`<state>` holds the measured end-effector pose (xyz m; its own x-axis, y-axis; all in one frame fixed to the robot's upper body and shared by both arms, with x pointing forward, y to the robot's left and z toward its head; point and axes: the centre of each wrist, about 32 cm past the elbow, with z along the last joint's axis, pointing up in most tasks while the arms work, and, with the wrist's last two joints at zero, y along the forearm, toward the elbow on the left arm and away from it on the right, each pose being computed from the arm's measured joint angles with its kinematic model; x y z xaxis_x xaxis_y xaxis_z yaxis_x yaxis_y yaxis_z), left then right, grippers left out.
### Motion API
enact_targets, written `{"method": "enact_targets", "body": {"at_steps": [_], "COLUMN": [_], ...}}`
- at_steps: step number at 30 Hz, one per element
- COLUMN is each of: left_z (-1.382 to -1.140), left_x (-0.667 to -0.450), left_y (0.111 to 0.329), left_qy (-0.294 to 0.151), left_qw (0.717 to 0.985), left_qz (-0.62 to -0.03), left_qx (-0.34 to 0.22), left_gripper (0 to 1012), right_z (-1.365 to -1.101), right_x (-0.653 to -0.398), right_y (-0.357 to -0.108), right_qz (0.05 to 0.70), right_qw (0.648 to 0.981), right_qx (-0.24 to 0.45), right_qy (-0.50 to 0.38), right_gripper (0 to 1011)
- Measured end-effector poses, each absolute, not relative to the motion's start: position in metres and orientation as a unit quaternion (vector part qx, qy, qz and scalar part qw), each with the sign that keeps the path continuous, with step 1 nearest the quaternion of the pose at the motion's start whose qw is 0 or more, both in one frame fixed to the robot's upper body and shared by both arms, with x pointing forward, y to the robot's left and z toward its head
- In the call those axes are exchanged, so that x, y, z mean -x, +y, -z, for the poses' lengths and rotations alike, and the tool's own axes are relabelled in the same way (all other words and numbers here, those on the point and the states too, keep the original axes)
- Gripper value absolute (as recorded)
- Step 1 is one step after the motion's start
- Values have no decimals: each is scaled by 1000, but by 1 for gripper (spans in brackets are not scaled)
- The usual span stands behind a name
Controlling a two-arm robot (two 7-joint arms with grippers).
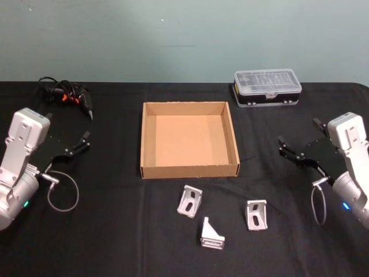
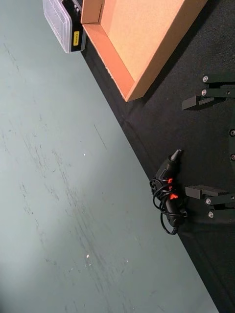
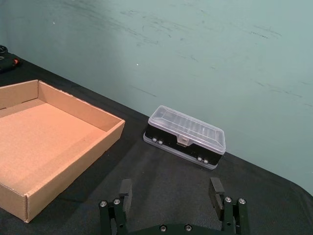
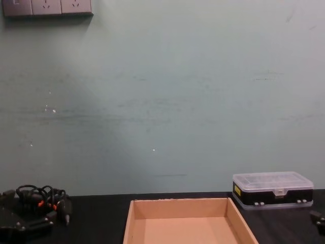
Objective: Use one hand to pick up the angle iron from the table and place it into the box.
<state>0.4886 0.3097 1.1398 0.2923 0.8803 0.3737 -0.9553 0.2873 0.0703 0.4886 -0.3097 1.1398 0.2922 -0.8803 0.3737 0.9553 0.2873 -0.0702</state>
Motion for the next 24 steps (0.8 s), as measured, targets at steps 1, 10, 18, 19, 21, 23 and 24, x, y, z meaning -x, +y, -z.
{"method": "enact_targets", "body": {"at_steps": [1, 10, 18, 19, 21, 23, 24], "left_z": [-1140, -1140, -1140, -1140, -1140, -1140, -1140], "left_x": [-489, -489, -489, -489, -489, -489, -489], "left_y": [310, 310, 310, 310, 310, 310, 310], "left_qy": [-132, -132, -132, -132, -132, -132, -132], "left_qw": [791, 791, 791, 791, 791, 791, 791], "left_qz": [-580, -580, -580, -580, -580, -580, -580], "left_qx": [-142, -141, -142, -142, -141, -141, -141], "left_gripper": [1011, 1011, 1011, 1011, 1011, 1011, 1011], "right_z": [-1140, -1140, -1140, -1140, -1140, -1140, -1140], "right_x": [-489, -489, -489, -489, -489, -489, -489], "right_y": [-310, -310, -310, -310, -310, -310, -310], "right_qz": [580, 580, 580, 580, 580, 580, 580], "right_qw": [791, 791, 791, 791, 791, 791, 791], "right_qx": [141, 141, 141, 141, 141, 141, 141], "right_qy": [-132, -132, -132, -132, -132, -132, -132], "right_gripper": [1000, 1000, 1000, 1000, 1000, 1000, 1000]}}
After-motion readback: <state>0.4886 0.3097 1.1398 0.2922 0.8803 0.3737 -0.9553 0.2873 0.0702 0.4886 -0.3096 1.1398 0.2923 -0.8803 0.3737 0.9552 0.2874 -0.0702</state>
